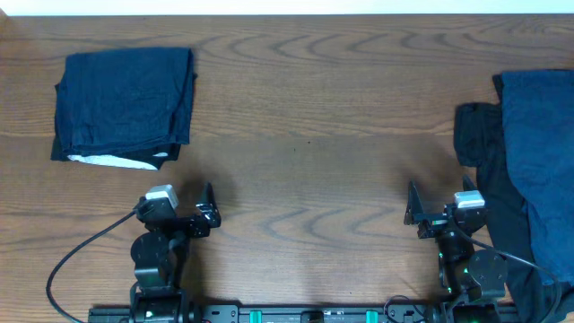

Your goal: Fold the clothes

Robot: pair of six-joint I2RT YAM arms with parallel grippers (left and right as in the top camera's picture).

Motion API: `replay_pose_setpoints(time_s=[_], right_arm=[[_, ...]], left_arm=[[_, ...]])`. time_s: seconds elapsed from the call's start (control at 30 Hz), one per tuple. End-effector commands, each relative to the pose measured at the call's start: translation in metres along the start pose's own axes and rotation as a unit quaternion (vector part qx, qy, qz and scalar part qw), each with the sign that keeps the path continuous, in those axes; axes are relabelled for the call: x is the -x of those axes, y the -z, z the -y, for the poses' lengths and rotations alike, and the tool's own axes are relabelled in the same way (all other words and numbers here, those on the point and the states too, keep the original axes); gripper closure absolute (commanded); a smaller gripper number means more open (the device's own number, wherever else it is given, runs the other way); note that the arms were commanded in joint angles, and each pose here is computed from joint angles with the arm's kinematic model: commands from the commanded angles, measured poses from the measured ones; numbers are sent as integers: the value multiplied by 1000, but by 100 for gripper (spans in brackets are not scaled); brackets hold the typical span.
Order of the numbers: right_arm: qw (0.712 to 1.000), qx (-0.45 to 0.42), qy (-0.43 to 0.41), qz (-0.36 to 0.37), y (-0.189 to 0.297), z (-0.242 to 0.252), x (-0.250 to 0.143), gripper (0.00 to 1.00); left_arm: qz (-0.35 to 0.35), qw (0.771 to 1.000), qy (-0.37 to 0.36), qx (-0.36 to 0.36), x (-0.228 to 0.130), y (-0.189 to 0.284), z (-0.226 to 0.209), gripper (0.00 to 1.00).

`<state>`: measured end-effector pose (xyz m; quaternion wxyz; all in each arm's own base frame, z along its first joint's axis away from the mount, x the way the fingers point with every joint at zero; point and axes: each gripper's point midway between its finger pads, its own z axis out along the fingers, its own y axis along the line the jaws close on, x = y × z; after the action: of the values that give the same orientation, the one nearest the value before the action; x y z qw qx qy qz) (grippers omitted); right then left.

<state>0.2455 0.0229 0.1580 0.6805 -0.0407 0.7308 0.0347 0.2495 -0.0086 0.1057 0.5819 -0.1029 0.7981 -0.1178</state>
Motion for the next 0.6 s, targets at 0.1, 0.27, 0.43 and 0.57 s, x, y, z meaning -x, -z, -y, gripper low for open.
replay_pose_setpoints(time_s=[0.1,0.27,0.43,0.57], right_arm=[[1000,0,-7,0,0,-1,-1,1],[1000,0,-7,0,0,-1,-1,1],[1000,0,-7,0,0,-1,-1,1],[1000,-1,-7,0,0,-1,-1,1]], left_arm=[[7,998,-60,6,0,4,-2,2],[28,994,-107,2,9,7,1,2],[70,990,-121,-6,26,14,7,2],[78,989,-122,-9,29,15,10,2]])
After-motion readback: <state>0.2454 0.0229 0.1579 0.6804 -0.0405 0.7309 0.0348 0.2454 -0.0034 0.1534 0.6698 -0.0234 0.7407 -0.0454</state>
